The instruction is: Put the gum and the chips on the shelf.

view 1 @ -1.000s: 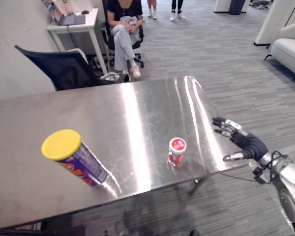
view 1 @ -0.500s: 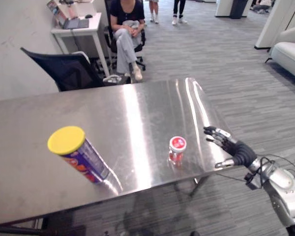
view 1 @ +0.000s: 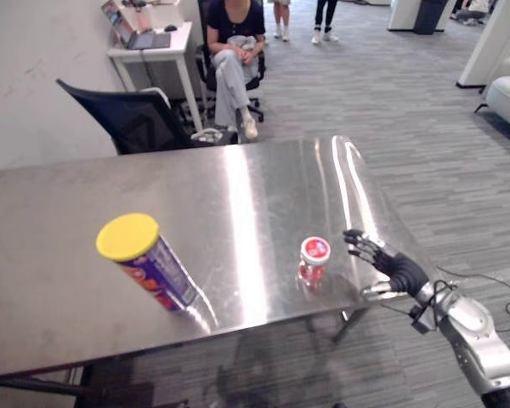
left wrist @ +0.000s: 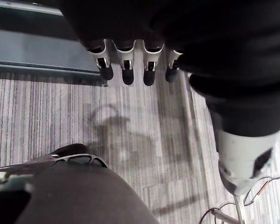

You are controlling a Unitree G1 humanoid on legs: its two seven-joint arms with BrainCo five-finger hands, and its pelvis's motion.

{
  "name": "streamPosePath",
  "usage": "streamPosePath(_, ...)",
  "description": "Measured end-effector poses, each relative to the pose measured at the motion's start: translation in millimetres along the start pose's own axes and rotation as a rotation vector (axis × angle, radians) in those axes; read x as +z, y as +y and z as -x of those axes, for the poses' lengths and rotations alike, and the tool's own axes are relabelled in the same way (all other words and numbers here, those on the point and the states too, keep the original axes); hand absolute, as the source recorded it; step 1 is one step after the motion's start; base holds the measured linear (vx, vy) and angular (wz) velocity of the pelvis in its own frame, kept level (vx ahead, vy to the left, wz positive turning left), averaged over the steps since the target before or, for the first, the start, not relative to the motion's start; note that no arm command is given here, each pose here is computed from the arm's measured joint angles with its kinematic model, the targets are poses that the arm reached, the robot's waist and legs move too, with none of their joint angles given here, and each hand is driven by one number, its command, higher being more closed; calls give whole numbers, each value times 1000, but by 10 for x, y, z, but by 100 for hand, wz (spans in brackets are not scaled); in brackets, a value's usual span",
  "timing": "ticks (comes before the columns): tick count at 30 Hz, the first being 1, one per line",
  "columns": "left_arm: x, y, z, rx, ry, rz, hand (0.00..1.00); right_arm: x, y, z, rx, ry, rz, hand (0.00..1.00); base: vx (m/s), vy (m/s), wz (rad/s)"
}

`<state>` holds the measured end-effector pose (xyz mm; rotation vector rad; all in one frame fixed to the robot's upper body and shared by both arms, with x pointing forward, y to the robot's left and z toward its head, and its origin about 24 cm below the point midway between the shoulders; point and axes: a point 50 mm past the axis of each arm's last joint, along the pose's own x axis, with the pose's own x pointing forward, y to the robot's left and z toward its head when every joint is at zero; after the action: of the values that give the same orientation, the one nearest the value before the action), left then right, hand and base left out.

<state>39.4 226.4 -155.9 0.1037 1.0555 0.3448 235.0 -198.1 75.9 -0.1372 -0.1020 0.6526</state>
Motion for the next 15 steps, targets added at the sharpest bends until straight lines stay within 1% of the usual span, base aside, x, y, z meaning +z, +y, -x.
streamPosePath(5,3,0,-1,-1,-1,-2,0,-51,-26,-33,-26,2,-15,0,-17,-3,10)
streamPosePath(15,5,3,-2,0,0,-2,0,-41,-41,-198,4,5,23,0,-2,-1,0)
